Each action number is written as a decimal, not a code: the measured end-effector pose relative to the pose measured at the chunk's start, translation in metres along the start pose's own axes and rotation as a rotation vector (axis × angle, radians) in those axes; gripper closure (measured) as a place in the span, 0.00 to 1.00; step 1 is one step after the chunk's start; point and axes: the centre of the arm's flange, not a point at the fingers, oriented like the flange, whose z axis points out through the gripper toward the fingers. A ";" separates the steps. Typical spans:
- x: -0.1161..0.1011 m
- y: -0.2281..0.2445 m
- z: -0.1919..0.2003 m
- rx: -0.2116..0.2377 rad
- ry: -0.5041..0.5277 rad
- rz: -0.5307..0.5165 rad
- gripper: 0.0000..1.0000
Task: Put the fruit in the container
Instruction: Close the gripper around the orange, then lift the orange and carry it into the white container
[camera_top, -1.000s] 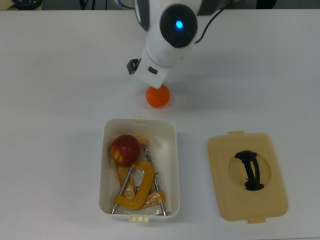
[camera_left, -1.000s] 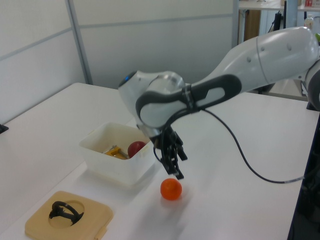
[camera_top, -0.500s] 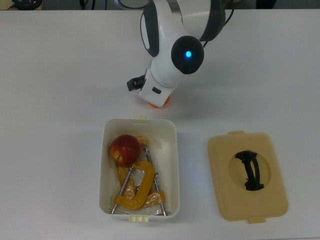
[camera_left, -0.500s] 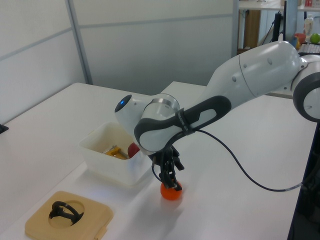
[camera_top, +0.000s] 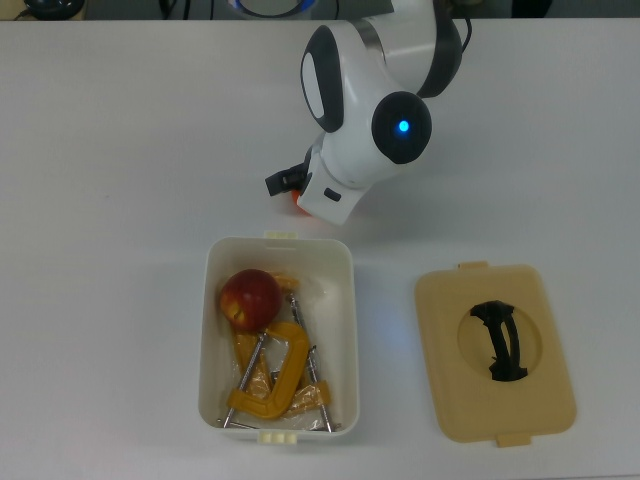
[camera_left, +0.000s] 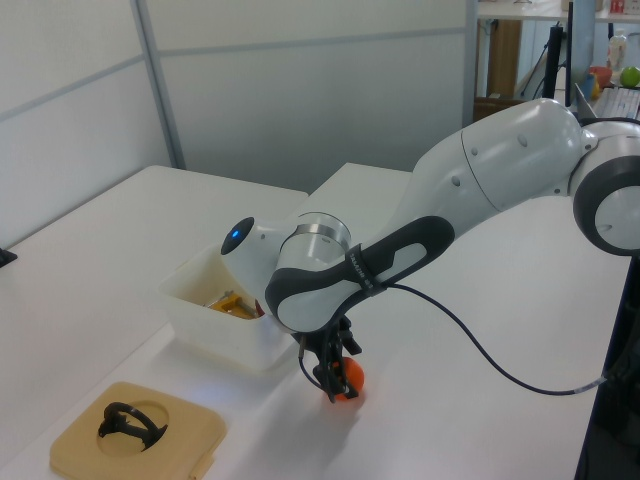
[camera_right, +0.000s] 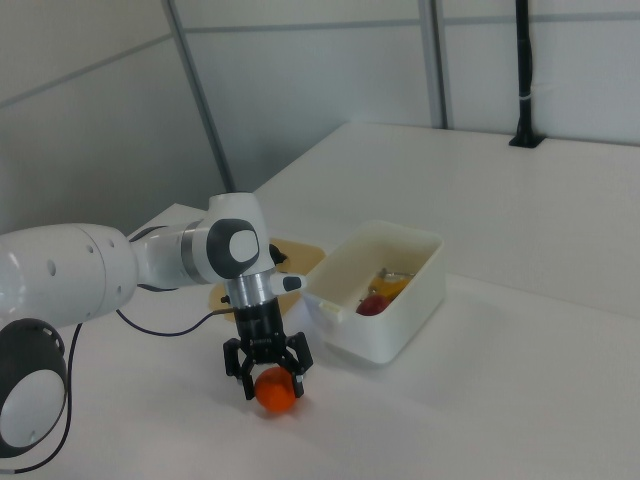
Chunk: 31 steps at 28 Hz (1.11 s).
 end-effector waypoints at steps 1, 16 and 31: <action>0.000 0.000 -0.001 -0.002 0.005 -0.001 0.00; 0.003 0.005 -0.035 0.016 0.087 0.026 0.24; -0.026 0.086 -0.159 0.121 0.463 0.267 0.24</action>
